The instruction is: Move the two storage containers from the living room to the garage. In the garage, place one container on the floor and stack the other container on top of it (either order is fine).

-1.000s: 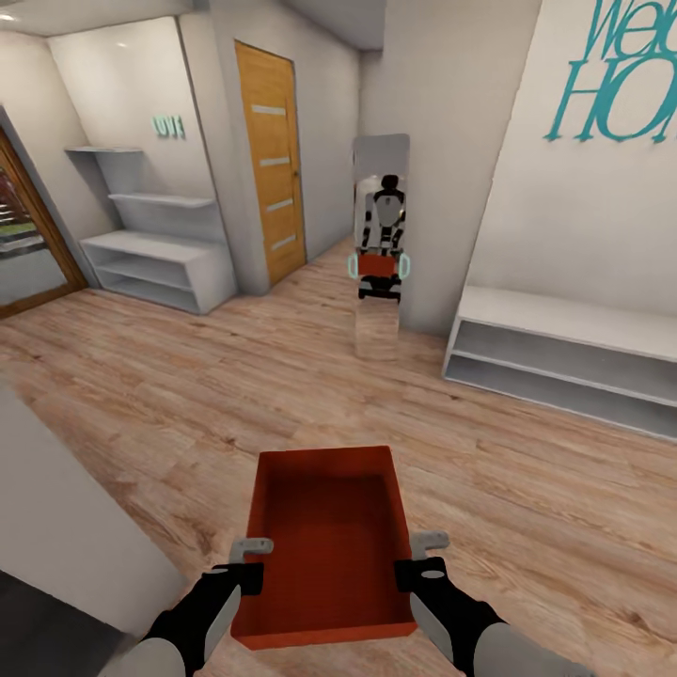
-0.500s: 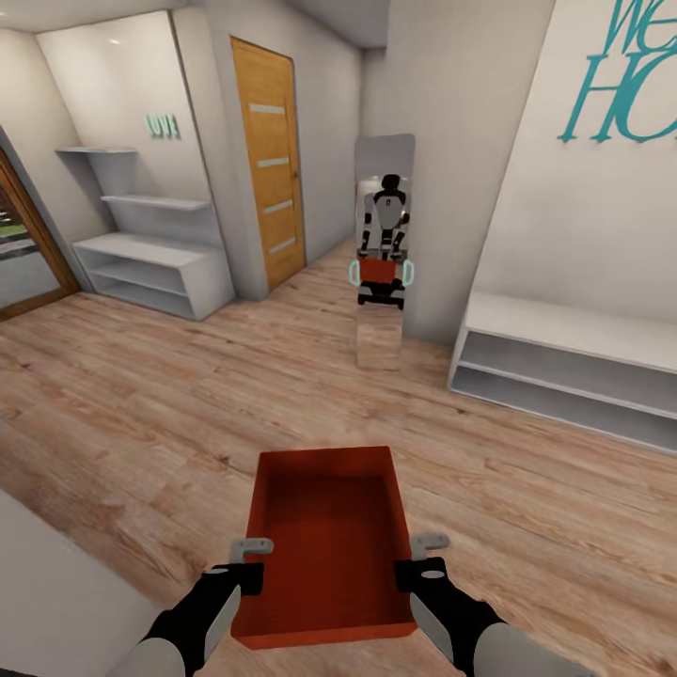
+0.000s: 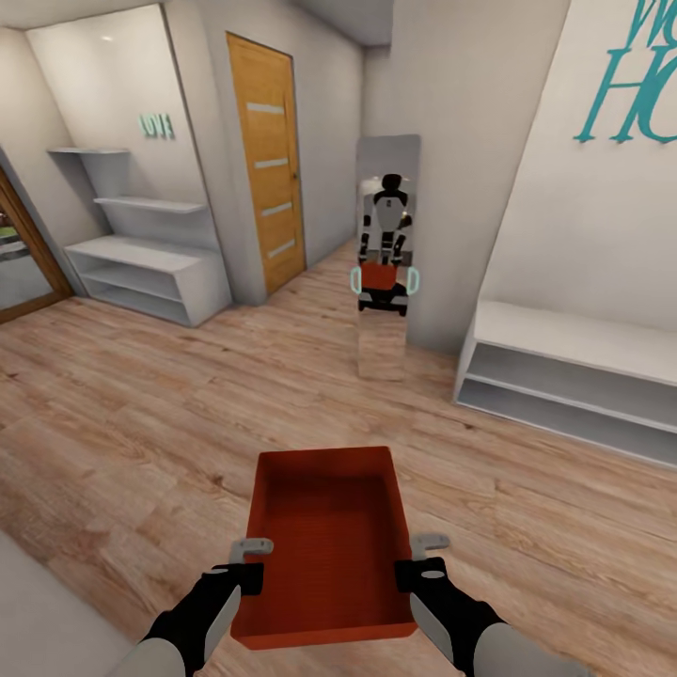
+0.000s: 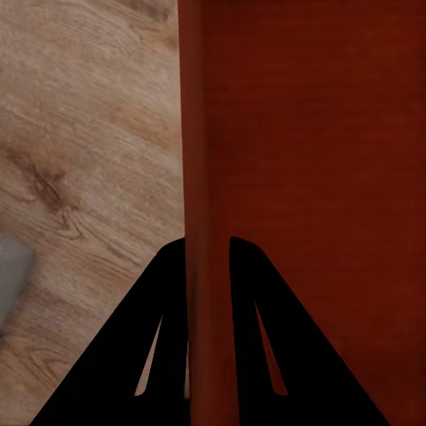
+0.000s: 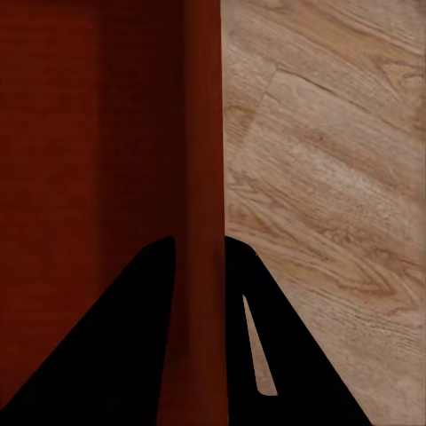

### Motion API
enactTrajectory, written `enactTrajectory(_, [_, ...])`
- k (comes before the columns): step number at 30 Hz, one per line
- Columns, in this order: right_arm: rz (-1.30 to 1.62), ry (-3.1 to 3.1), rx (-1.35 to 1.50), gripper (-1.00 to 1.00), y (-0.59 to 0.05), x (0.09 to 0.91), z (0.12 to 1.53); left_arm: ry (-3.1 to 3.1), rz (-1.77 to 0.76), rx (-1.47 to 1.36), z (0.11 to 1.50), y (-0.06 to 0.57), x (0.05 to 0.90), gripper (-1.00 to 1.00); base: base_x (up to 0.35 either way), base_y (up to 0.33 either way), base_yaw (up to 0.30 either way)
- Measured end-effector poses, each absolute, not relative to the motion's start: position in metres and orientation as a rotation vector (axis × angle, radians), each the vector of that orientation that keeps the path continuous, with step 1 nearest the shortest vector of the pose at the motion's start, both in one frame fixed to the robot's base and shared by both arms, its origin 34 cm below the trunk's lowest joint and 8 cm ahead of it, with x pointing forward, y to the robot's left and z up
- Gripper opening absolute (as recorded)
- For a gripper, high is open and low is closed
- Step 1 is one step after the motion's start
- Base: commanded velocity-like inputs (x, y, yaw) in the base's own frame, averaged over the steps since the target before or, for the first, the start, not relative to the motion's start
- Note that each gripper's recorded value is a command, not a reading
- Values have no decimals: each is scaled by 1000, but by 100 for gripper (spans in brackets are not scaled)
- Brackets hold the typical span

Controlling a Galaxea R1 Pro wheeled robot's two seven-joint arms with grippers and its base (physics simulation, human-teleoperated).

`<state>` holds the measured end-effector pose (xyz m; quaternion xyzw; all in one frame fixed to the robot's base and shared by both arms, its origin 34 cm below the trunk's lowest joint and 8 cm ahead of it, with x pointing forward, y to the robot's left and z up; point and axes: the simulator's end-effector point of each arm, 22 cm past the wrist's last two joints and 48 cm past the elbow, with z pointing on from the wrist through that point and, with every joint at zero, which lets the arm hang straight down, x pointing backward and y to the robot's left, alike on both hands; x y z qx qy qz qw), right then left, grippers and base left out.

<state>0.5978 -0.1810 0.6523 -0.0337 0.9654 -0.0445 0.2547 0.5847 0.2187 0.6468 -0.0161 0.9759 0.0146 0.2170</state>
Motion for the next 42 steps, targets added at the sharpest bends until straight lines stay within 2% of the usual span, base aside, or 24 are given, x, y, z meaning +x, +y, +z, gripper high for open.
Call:
enactTrajectory(36, [-120,2621,-91,-100,-181,598,653,2703,40,-44,647,219,585,-100,323,0,266])
enactTrajectory(42, [-121,2621,-91,-100,-181,598,653,2702,40,-45,647,218,585,-100,323,0,95])
